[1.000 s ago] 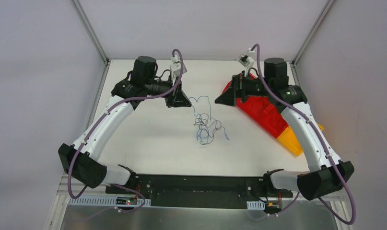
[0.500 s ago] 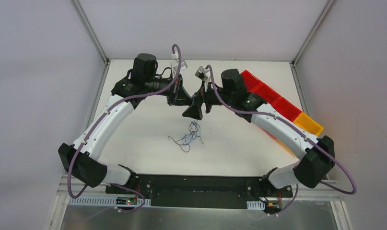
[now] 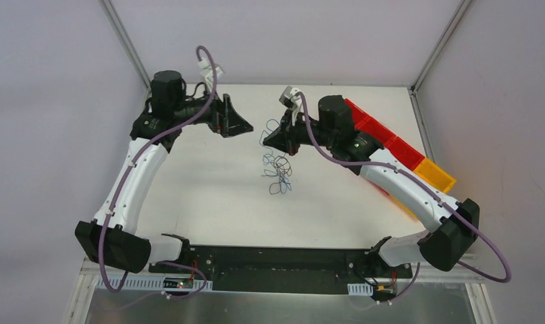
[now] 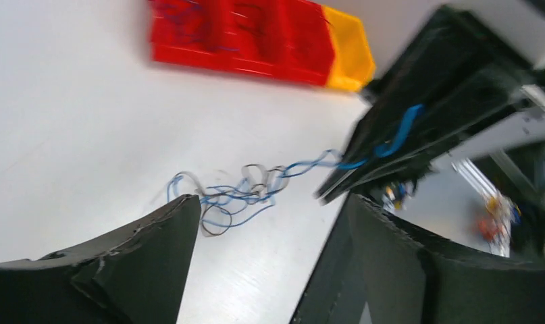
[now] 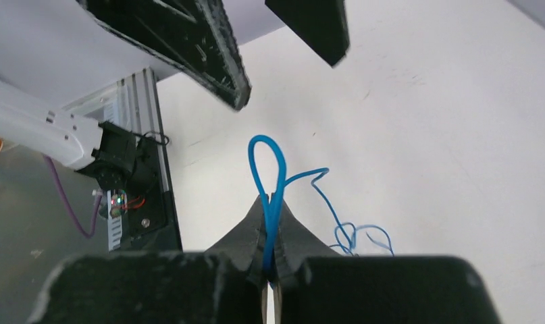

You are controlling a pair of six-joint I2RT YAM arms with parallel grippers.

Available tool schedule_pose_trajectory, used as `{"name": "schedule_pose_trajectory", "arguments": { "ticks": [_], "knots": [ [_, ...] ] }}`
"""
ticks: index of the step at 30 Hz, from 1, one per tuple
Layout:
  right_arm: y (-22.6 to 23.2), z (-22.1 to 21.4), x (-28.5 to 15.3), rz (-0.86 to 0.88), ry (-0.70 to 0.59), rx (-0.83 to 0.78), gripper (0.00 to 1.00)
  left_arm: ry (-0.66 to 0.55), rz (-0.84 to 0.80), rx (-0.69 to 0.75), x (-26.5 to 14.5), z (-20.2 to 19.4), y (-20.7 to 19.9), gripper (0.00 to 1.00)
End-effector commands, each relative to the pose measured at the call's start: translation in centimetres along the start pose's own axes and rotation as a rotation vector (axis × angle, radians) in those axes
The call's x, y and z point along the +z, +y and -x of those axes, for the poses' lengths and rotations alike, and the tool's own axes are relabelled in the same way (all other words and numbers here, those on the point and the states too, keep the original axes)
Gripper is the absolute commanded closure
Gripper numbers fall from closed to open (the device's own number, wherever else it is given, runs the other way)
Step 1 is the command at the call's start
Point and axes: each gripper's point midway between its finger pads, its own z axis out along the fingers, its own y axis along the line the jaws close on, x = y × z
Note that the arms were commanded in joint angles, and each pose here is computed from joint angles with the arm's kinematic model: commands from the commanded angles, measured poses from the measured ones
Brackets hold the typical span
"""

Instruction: Untangle the cables

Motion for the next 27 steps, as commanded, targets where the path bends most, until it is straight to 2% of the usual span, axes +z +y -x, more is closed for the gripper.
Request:
{"name": "schedule_pose_trajectory", "arguments": {
  "ticks": [1, 3, 9, 13, 17, 19, 23, 27],
  "knots": [
    [-0.2, 6.1, -1.5, -0.081, -0.118, 0.018, 1.00, -0.119, 0.207, 0.049, -3.8, 0.5, 3.8, 0.10],
    [-0.9, 7.5, -1.3, -0.123, -0.139, 0.053, 1.00, -0.110, 0.245, 0.121, -4.2, -1.6, 4.9, 0.02],
    [-2.3, 11.0, -0.6, -0.192, -0.198, 0.131, 1.00, -0.083, 0.061, 0.258, -1.3, -4.2, 1.3, 0.01],
    [-2.2, 12.7, -0.6, -0.196, -0.236, 0.199, 1.00, -0.158, 0.046, 0.349, 1.6, -3.0, 0.2, 0.01],
    [-1.1, 14.2, -0.7, -0.159, -0.270, 0.256, 1.00, -0.217, 0.089, 0.329, 4.4, -1.3, 1.7, 0.05],
    [-0.7, 14.8, -0.8, -0.156, -0.280, 0.268, 1.00, -0.197, 0.110, 0.276, 6.0, -1.4, 2.9, 0.18],
    [-0.6, 16.8, -2.0, -0.186, -0.313, 0.260, 1.00, -0.088, 0.125, 0.136, 7.8, -5.3, 5.5, 0.65],
    [-0.6, 19.4, -4.4, -0.223, -0.382, 0.227, 1.00, 0.003, 0.200, 0.066, 6.5, -11.1, 8.3, 0.99]
  ]
}}
